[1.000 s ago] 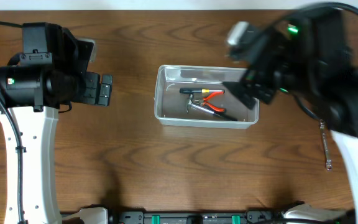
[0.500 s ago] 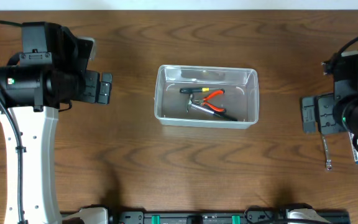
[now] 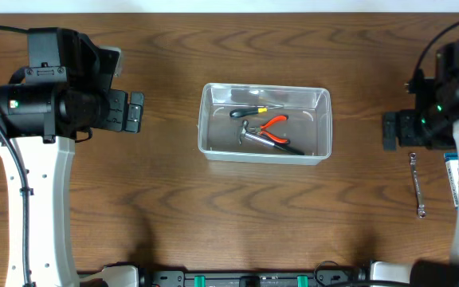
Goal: Pack container
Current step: 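Raise the right gripper and move it right over the silver wrench, then lower the right gripper toward the silver wrench and align to grasp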
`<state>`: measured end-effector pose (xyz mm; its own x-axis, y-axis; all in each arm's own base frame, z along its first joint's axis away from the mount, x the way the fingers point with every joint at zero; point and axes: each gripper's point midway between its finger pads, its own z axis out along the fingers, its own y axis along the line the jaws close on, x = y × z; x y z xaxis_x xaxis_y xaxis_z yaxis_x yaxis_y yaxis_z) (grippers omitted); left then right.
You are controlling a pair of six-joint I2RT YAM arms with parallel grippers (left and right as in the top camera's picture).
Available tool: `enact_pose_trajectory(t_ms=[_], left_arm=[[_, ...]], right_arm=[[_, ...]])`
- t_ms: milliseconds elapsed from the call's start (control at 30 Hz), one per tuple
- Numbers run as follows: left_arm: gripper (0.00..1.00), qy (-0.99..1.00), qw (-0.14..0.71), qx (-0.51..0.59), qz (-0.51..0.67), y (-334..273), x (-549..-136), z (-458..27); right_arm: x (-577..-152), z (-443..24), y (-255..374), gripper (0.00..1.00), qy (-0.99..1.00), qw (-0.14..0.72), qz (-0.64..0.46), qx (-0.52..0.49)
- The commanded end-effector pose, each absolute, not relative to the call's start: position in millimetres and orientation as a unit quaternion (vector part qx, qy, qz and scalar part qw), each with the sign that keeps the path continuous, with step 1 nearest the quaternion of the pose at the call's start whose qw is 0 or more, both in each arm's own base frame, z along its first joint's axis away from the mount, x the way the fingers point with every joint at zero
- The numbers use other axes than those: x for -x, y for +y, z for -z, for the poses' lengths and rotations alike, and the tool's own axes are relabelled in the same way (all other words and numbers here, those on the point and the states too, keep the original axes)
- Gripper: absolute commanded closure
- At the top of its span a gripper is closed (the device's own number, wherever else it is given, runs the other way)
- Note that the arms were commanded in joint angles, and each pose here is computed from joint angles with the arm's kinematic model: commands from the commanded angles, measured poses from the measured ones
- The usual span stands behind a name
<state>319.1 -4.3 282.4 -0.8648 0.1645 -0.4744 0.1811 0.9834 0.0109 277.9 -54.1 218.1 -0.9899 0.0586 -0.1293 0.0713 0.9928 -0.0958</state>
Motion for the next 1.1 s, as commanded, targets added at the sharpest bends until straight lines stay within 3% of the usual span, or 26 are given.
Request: enact_pose_trajectory(t_ms=[0, 133, 233, 500, 667, 867, 1067], left_arm=[[0.02, 0.964, 0.251, -0.088, 0.012, -3.5, -319.5, -286.3], [0.02, 0.964, 0.250, -0.088, 0.012, -3.6, -319.4, -286.3], [0.02, 0.964, 0.250, -0.088, 0.012, -3.5, -319.4, -286.3], [0.02, 0.964, 0.251, -0.088, 0.012, -3.5, -319.5, -286.3], [0.02, 0.964, 0.251, -0.088, 0.012, -3.5, -319.5, -286.3], [0.02, 0.964, 0.251, -0.088, 0.012, -3.5, -319.5, -286.3], [0.02, 0.964, 0.251, -0.088, 0.012, -3.5, -319.5, -286.3]], right_arm=[[-290.8, -205.4, -55.4, 0.01, 0.996, 0.056, 0.045, -0.047], [-318.3, -195.2, -59.3, 0.01, 0.995, 0.081, 0.047, -0.043], [-331.7, -189.3, -62.3, 0.01, 0.994, 0.089, 0.054, 0.014], [-310.3, -155.2, -77.7, 0.01, 0.987, -0.016, 0.036, 0.157], [-300.8, -138.1, -95.6, 0.01, 0.993, -0.056, 0.020, 0.106], [-300.7, -122.5, -128.8, 0.01, 0.999, -0.042, 0.026, -0.013], [-274.3, -104.6, -139.5, 0.01, 0.996, -0.077, 0.011, -0.046]])
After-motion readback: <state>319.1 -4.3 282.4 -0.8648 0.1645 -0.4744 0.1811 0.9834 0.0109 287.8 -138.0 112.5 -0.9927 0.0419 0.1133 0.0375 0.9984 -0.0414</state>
